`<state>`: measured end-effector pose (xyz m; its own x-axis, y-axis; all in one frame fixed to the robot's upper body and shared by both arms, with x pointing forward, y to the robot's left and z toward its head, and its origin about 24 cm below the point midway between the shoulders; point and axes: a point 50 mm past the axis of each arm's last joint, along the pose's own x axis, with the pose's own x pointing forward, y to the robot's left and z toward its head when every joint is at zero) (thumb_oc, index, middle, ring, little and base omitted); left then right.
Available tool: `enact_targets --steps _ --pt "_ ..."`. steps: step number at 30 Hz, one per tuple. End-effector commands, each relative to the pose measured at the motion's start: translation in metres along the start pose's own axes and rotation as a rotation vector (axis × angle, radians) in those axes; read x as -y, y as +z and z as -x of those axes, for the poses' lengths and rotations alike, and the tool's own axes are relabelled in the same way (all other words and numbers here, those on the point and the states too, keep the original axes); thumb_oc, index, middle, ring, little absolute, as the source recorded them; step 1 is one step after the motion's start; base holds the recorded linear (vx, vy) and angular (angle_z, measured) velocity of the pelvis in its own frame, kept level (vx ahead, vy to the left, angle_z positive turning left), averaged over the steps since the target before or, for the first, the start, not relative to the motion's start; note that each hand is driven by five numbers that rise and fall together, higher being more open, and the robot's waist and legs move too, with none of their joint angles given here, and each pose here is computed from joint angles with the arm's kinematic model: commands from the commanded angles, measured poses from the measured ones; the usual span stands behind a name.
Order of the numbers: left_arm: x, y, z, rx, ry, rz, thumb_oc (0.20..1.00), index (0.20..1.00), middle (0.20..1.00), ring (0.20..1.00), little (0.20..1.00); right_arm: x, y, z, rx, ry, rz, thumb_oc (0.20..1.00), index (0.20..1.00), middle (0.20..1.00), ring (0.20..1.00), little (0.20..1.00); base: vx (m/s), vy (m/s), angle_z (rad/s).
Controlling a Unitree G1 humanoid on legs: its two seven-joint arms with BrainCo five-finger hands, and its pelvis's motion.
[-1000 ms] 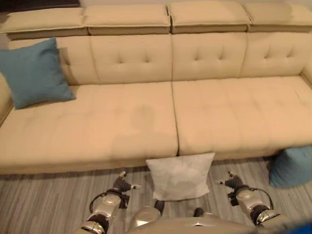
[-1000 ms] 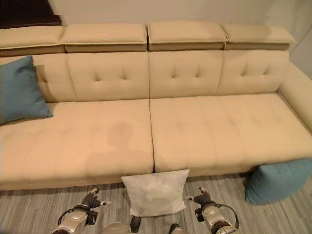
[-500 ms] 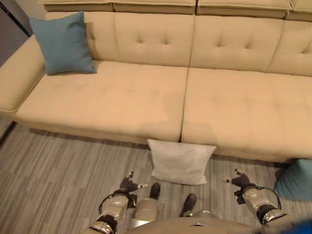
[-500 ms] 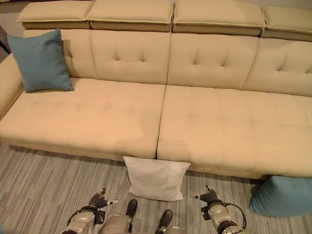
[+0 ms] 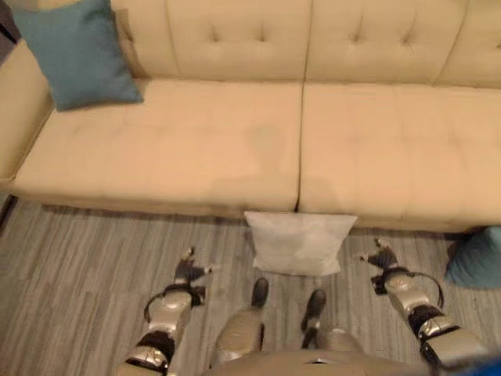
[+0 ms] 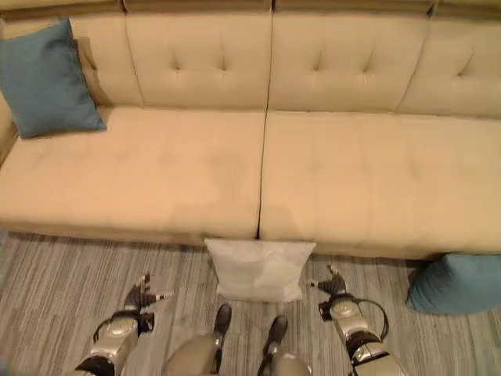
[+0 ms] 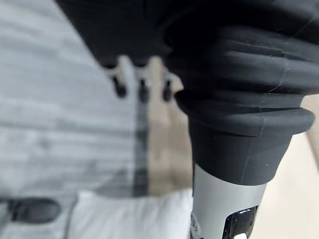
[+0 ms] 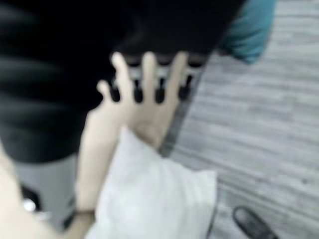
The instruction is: Pick up all the scattered cushions and arrange them neatly on the sofa.
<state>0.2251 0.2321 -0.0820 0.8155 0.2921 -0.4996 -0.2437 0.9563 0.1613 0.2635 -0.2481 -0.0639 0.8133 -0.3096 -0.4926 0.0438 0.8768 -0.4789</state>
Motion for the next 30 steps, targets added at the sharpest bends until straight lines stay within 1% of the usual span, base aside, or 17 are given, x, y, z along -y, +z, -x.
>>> enact_targets --steps 1,2,3,4,6,7,8,12,13,14,19,24,25,30 --pt "-0.005 0.020 -0.004 0.095 0.071 0.110 1.000 1.000 1.000 1.000 1.000 0.020 0.032 -0.004 0.136 -0.088 -0.048 1.000 1.000 1.000 1.000 1.000 -0.04 -0.019 -0.08" --pt "-0.006 0.026 -0.005 0.117 0.082 0.137 1.000 1.000 1.000 1.000 1.000 0.026 0.044 -0.005 0.179 -0.119 -0.068 1.000 1.000 1.000 1.000 1.000 -0.05 -0.009 -0.02" --pt "-0.005 0.039 -0.007 0.168 0.090 0.167 1.000 1.000 1.000 1.000 1.000 0.035 0.069 -0.006 0.266 -0.161 -0.102 1.000 1.000 1.000 1.000 1.000 -0.05 -0.008 -0.06" --pt "-0.005 0.039 -0.007 0.168 0.090 0.167 1.000 1.000 1.000 1.000 1.000 0.035 0.069 -0.006 0.266 -0.161 -0.102 1.000 1.000 1.000 1.000 1.000 -0.13 0.011 -0.05" --pt "-0.002 0.058 -0.010 0.231 0.100 0.209 1.000 1.000 1.000 1.000 1.000 0.047 0.097 -0.006 0.353 -0.215 -0.134 1.000 1.000 1.000 1.000 1.000 -0.08 -0.014 -0.07" --pt "-0.002 0.059 -0.010 0.231 0.100 0.209 1.000 1.000 1.000 1.000 1.000 0.047 0.097 -0.006 0.354 -0.216 -0.135 1.000 1.000 1.000 1.000 1.000 -0.11 -0.011 -0.01" --pt "0.004 0.077 -0.013 0.284 0.103 0.235 1.000 1.000 1.000 1.000 1.000 0.058 0.122 -0.004 0.434 -0.265 -0.154 1.000 1.000 1.000 1.000 1.000 -0.09 -0.015 0.05" --pt "0.017 0.115 -0.014 0.397 0.096 0.281 1.000 1.000 1.000 1.000 1.000 0.077 0.158 0.003 0.553 -0.357 -0.205 1.000 1.000 1.000 1.000 1.000 -0.08 -0.025 0.09" --pt "0.018 0.115 -0.014 0.398 0.096 0.281 1.000 1.000 1.000 1.000 1.000 0.077 0.158 0.003 0.554 -0.358 -0.205 1.000 1.000 1.000 1.000 1.000 -0.04 -0.029 0.00" --pt "0.024 0.132 -0.014 0.444 0.091 0.299 1.000 1.000 1.000 1.000 1.000 0.085 0.172 0.006 0.592 -0.399 -0.225 1.000 1.000 1.000 1.000 1.000 -0.03 -0.022 0.01" --pt "0.037 0.172 -0.012 0.545 0.075 0.294 1.000 1.000 1.000 1.000 1.000 0.102 0.188 0.009 0.627 -0.476 -0.298 1.000 1.000 1.000 1.000 1.000 -0.03 -0.045 0.05" --pt "0.040 0.183 -0.012 0.570 0.080 0.300 1.000 1.000 1.000 1.000 1.000 0.105 0.189 0.008 0.612 -0.490 -0.341 1.000 1.000 1.000 1.000 1.000 -0.02 -0.044 0.02" --pt "0.041 0.192 -0.011 0.586 0.081 0.326 1.000 1.000 1.000 1.000 1.000 0.108 0.191 0.006 0.604 -0.492 -0.370 1.000 1.000 1.000 1.000 1.000 -0.01 -0.043 0.02" --pt "0.044 0.202 -0.009 0.608 0.058 0.367 1.000 1.000 1.000 1.000 1.000 0.111 0.201 0.007 0.626 -0.470 -0.392 1.000 1.000 1.000 1.000 1.000 0.01 -0.029 0.02"
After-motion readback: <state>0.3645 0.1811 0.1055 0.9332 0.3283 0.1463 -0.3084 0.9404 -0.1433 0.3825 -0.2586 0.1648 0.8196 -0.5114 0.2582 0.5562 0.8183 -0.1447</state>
